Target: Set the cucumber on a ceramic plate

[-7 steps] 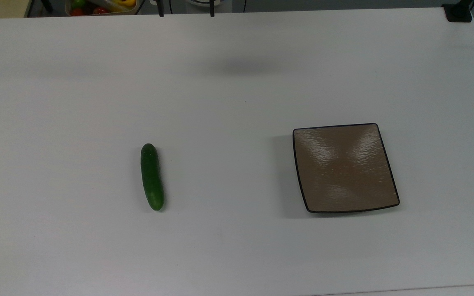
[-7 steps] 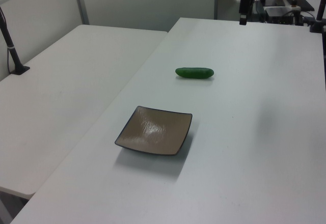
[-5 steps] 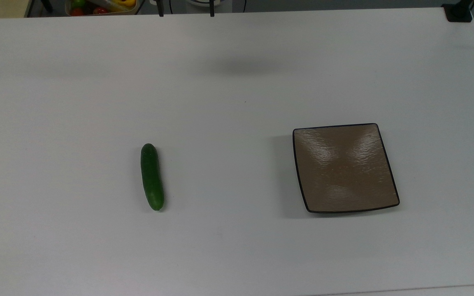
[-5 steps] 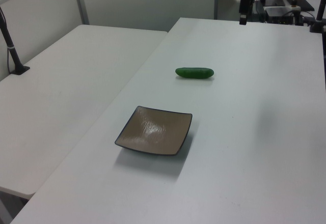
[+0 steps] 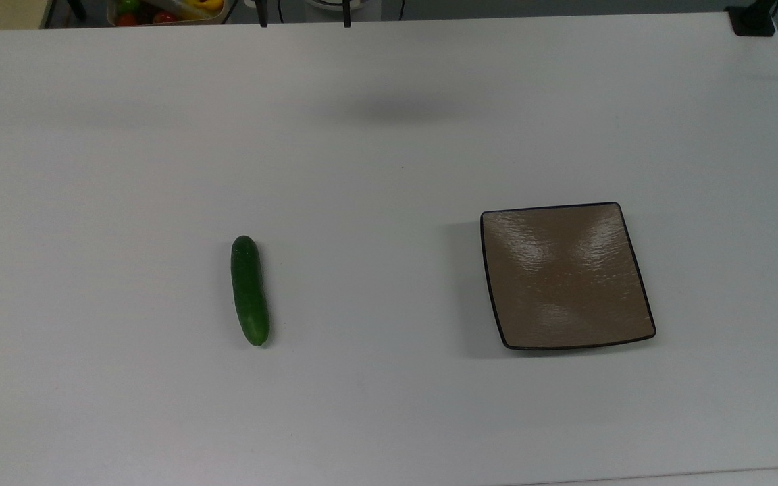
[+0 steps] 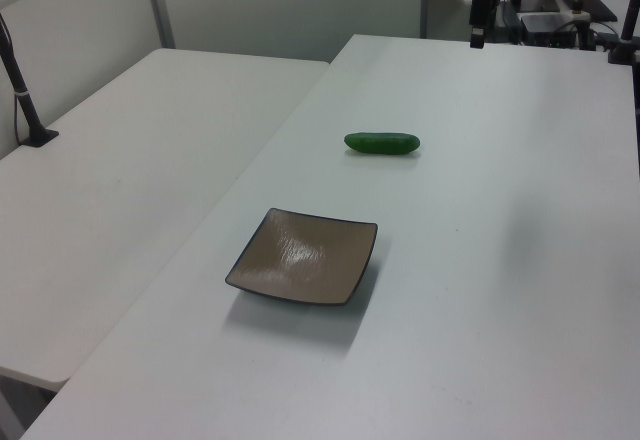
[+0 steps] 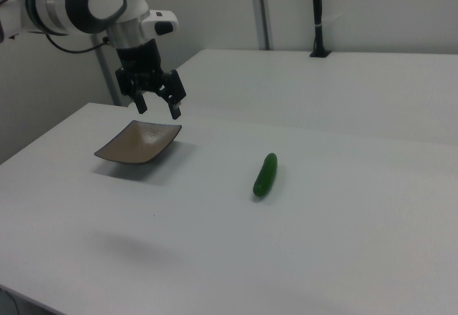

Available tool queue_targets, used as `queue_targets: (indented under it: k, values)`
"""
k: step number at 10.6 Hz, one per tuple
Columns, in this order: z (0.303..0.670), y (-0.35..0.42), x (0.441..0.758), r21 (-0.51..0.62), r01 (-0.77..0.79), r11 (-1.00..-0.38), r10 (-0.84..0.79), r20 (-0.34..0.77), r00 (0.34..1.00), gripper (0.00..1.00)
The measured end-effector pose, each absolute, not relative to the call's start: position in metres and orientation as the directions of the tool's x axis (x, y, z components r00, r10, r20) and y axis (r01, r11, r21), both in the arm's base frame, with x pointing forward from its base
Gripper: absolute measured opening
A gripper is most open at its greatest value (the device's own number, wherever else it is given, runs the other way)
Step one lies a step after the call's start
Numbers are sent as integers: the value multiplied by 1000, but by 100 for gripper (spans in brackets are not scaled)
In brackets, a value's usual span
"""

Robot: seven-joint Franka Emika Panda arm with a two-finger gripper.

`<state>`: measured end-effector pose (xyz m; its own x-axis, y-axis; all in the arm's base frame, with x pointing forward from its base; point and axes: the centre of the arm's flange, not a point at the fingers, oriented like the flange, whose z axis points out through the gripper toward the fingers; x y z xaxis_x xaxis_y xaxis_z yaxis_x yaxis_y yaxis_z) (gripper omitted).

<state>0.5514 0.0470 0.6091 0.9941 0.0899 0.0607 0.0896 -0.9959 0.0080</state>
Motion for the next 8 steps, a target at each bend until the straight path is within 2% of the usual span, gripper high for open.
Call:
queue_targets:
  k: [8]
  values:
    - [601, 48, 551, 8, 92, -996, 92, 44, 995, 100]
